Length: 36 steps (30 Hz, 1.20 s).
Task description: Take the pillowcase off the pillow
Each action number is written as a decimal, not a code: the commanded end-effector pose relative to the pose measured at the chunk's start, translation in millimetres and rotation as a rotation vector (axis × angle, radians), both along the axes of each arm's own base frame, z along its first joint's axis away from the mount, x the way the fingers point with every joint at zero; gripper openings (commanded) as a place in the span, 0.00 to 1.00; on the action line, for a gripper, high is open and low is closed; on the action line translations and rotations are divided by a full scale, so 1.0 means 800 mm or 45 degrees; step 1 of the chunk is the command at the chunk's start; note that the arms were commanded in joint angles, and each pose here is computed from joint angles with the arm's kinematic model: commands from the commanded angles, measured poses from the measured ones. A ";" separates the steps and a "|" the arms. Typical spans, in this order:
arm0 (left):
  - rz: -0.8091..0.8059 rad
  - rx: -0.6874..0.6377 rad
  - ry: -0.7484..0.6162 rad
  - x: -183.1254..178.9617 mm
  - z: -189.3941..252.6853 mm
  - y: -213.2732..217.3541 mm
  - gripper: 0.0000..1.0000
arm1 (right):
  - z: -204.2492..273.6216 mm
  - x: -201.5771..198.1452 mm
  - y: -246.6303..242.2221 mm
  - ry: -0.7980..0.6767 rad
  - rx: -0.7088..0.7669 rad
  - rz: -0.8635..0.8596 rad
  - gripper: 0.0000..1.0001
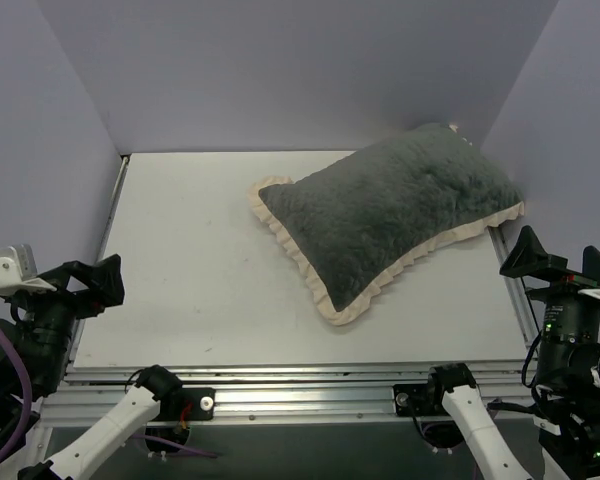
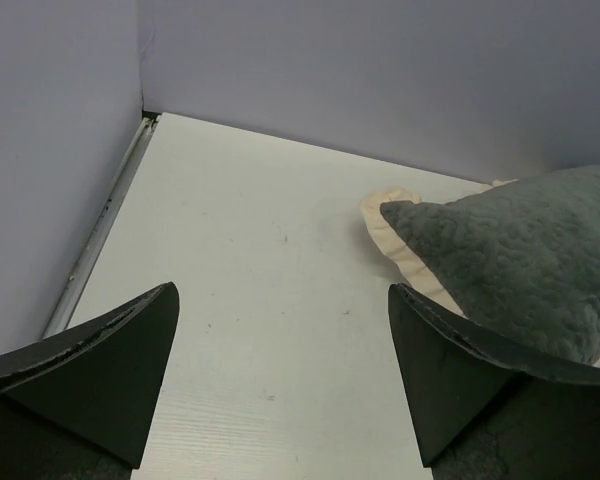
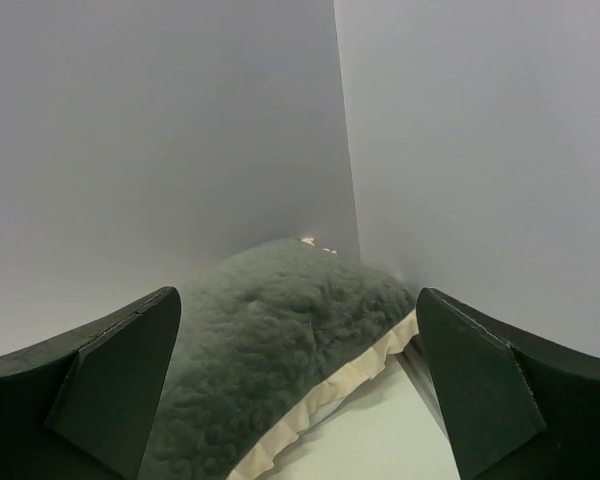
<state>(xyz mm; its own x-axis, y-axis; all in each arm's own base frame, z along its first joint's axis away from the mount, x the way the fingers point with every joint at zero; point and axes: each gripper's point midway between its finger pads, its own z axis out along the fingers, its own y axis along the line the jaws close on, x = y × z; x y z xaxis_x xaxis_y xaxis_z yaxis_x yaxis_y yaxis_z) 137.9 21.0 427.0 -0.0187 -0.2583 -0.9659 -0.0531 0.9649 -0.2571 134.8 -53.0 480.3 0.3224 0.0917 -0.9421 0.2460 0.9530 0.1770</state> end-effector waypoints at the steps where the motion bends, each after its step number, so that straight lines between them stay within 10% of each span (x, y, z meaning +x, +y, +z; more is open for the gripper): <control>1: -0.031 -0.001 0.027 0.014 -0.004 -0.016 0.94 | 0.004 0.009 0.004 -0.010 -0.040 0.015 1.00; 12: -0.159 0.027 0.124 0.061 -0.036 -0.070 0.94 | -0.073 0.106 0.086 0.351 0.002 0.395 1.00; 21: -0.327 0.074 0.274 0.140 -0.116 -0.154 0.94 | -0.254 0.212 0.175 1.060 0.125 0.711 1.00; 36: -0.064 0.155 0.551 0.192 -0.235 -0.103 0.94 | -0.429 0.277 0.359 1.300 -0.417 0.650 1.00</control>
<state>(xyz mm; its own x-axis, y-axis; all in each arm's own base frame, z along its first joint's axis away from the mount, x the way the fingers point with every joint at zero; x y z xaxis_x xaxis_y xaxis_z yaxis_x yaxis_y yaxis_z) 283.9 -66.2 219.0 -0.5161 -0.0882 -0.8520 -0.0596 0.9960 -0.0670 335.2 232.5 142.0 -0.6318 -0.2794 -0.7231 -0.3501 0.9351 -0.0555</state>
